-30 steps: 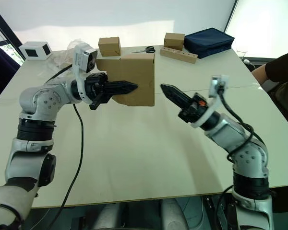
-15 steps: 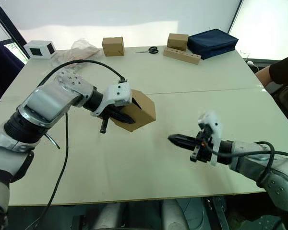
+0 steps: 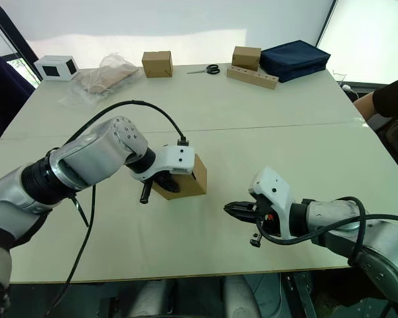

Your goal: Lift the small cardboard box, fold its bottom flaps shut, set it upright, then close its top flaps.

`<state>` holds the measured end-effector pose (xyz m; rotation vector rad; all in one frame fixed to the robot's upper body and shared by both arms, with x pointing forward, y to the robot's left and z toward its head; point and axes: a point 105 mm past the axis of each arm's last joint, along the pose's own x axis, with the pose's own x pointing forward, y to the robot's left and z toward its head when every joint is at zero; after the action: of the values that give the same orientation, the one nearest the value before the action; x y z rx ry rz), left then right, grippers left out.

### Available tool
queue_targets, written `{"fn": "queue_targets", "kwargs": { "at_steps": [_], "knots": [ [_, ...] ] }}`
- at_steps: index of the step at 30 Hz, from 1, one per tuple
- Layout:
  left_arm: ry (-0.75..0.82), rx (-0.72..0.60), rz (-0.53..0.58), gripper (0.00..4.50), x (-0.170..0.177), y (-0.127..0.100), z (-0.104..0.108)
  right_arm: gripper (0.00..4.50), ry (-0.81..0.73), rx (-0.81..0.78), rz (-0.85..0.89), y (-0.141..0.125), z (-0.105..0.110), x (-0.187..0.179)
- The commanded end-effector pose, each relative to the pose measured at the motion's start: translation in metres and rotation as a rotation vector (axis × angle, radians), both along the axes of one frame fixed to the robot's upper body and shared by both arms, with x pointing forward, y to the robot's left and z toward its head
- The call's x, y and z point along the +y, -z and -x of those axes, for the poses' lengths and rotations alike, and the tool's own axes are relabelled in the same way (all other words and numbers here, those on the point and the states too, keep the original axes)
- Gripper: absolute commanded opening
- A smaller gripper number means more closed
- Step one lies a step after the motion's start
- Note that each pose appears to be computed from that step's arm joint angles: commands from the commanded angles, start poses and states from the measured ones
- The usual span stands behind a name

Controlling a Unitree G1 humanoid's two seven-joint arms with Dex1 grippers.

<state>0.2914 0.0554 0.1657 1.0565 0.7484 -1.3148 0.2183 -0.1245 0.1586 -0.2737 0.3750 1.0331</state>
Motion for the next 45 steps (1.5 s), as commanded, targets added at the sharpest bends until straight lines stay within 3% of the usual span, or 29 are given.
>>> {"fn": "queue_targets", "kwargs": {
  "at_steps": [1,16,19,24,26,32,38,41,45],
  "knots": [
    [0.070,-0.012,-0.061,0.00,-0.006,-0.006,0.009,0.02,-0.008,-0.024,-0.009,0.001,-0.002,0.006],
    [-0.002,0.040,-0.119,0.00,-0.015,0.001,0.010,0.02,0.030,-0.038,-0.015,0.007,-0.006,-0.006],
    [-0.008,0.051,-0.104,0.66,-0.017,-0.001,0.010,0.00,0.023,-0.045,0.041,0.011,-0.004,-0.012],
    [0.021,0.081,-0.071,2.64,-0.020,-0.015,0.016,0.00,0.015,-0.044,0.045,0.013,-0.003,-0.014],
    [0.023,0.092,-0.061,2.64,-0.019,-0.022,0.018,0.00,0.014,-0.043,0.045,0.014,-0.003,-0.015],
    [-0.035,0.149,0.075,2.64,-0.032,-0.066,0.016,0.00,0.007,-0.031,0.050,0.016,-0.005,-0.019],
    [-0.107,0.226,0.198,2.64,-0.035,-0.094,0.014,0.00,-0.011,-0.027,0.048,0.016,-0.008,-0.021],
    [-0.174,0.272,0.307,2.64,-0.032,-0.111,0.005,0.00,-0.022,-0.035,0.018,0.010,-0.010,-0.020],
    [-0.225,0.195,0.495,2.64,-0.025,-0.132,-0.022,0.00,0.008,-0.098,-0.071,-0.004,-0.020,-0.017]
  ]
}}
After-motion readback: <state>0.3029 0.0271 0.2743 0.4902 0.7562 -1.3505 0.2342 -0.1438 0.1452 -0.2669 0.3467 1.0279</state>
